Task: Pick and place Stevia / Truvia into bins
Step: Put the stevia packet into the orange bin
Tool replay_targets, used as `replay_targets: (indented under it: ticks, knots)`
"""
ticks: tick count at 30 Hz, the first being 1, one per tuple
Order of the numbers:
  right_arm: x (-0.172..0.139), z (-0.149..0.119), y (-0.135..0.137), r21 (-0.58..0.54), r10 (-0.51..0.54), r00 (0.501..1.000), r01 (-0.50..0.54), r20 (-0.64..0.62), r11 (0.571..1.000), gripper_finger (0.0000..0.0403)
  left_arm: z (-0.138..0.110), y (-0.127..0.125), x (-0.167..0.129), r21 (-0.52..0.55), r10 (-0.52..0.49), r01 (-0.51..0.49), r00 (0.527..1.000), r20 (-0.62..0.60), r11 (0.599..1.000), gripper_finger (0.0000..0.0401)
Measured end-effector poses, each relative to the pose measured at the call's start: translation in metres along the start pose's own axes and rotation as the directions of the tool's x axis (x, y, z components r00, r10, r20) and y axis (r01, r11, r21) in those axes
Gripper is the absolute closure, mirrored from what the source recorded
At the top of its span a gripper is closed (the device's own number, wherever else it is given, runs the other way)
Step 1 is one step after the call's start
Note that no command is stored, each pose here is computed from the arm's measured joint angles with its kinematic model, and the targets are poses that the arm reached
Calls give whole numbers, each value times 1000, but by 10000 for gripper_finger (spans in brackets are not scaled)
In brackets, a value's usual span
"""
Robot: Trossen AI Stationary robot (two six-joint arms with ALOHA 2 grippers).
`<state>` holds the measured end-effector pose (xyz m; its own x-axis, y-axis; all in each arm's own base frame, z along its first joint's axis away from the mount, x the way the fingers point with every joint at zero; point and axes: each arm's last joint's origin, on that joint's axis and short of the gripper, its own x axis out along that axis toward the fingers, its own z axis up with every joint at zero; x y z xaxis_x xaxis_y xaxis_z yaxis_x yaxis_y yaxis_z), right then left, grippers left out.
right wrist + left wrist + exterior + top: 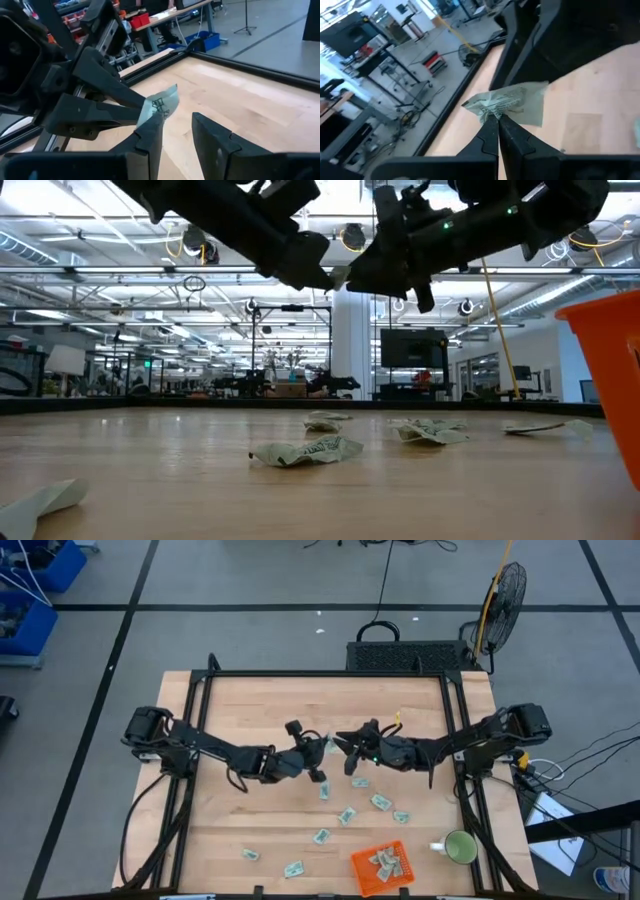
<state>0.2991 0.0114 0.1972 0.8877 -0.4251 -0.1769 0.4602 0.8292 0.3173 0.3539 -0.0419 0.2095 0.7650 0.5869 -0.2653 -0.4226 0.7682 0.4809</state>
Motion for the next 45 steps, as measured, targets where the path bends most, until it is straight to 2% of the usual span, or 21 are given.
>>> replay_targets:
  ticks: [8, 13, 21, 26, 30, 34, 41, 45]
  knots:
    - [0, 3, 1, -8, 14, 999, -14, 29, 1000, 303, -1, 7, 6, 18, 31, -29, 996, -89, 999, 397]
    - [0, 6, 3, 3, 26, 998, -26, 51, 1000, 303, -3, 9, 8, 10, 39, -38, 994, -105, 999, 395]
    - [5, 1, 1, 37, 88, 996, -89, 25, 995, 303, 4, 9, 8, -30, 36, -38, 998, -53, 999, 391]
    - [12, -7, -4, 19, 63, 998, -63, 7, 998, 305, 5, 7, 6, -17, 31, -32, 999, -41, 999, 394]
    - [12, -3, -2, -42, 76, 996, -74, 47, 996, 331, 5, 5, 4, -10, 28, -29, 999, -43, 1000, 392]
    - [12, -3, -2, -76, 76, 996, -72, 51, 995, 385, 6, 3, 2, -6, 26, -26, 999, -41, 1000, 395]
    - [12, -6, -3, -138, 72, 997, -69, 23, 988, 397, 3, 1, 1, 25, -3, 5, 998, -59, 1000, 342]
    - [11, -8, -2, -209, 68, 998, -63, 13, 976, 399, -2, -1, 0, 60, -20, 26, 995, -94, 998, 311]
